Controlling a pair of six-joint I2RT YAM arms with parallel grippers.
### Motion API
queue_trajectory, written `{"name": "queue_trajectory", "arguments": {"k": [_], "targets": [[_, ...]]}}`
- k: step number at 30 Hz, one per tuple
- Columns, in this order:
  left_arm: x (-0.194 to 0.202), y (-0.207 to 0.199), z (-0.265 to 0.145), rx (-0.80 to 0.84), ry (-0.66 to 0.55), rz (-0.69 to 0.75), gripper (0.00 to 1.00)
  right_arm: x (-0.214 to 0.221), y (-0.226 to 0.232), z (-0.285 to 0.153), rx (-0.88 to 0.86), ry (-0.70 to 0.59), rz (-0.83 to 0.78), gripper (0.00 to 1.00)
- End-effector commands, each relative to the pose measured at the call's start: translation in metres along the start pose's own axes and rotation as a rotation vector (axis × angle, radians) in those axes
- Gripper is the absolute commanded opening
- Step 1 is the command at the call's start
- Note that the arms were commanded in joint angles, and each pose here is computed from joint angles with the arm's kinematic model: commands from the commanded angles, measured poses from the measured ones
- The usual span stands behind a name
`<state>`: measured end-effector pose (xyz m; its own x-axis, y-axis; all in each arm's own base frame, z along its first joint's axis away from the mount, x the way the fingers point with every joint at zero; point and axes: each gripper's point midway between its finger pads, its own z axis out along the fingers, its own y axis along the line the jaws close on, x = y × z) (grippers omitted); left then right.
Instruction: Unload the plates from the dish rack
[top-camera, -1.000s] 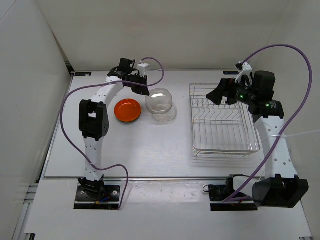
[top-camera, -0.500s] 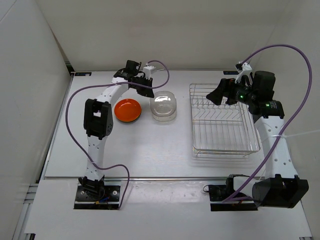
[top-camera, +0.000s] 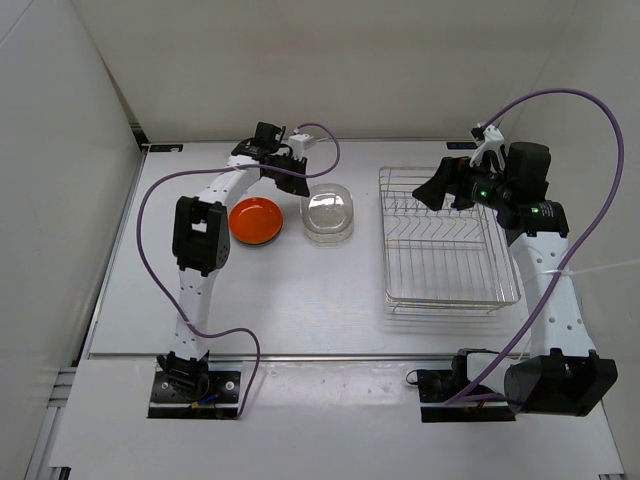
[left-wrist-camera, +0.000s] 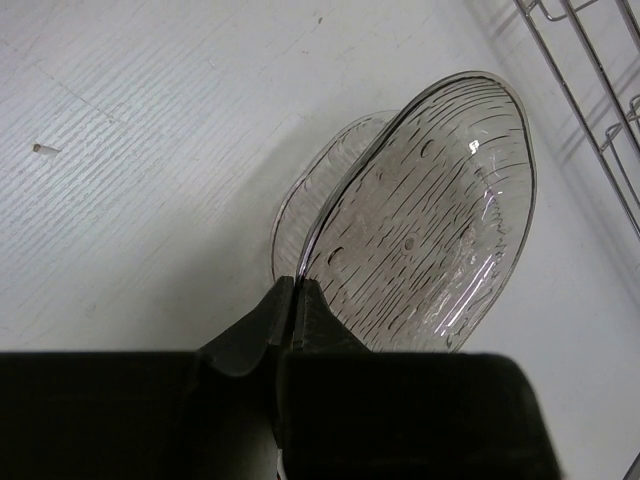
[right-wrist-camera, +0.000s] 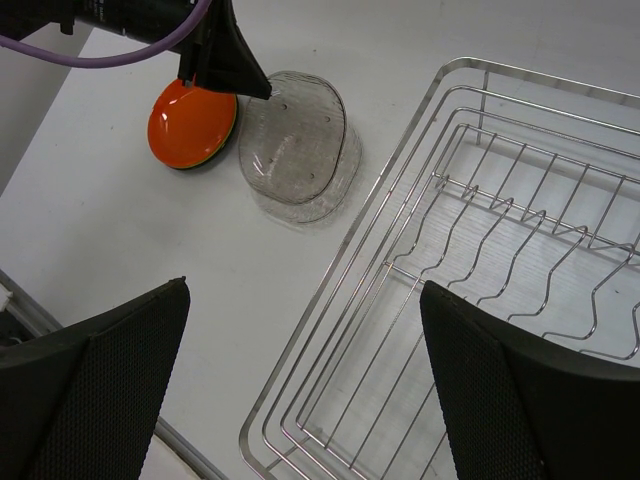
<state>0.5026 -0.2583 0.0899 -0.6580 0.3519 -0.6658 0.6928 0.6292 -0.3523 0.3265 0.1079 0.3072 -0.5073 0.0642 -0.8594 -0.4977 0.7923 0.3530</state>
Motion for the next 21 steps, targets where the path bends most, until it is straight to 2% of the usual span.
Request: {"name": "queue_trajectory", "arguments": {"k": [1,21], "targets": [[-0.018,-0.011,-0.004,0.009,-0.037,0.037,0.10,-0.019,0.009,-0.008,-0.017,-0.049,-0.046,0.99],[-0.002,-0.002,0.013,-0.046,0.004,0.011,0.10,-0.019,0.011,-0.013,-0.021,-0.058,-0.039,0.99]]}}
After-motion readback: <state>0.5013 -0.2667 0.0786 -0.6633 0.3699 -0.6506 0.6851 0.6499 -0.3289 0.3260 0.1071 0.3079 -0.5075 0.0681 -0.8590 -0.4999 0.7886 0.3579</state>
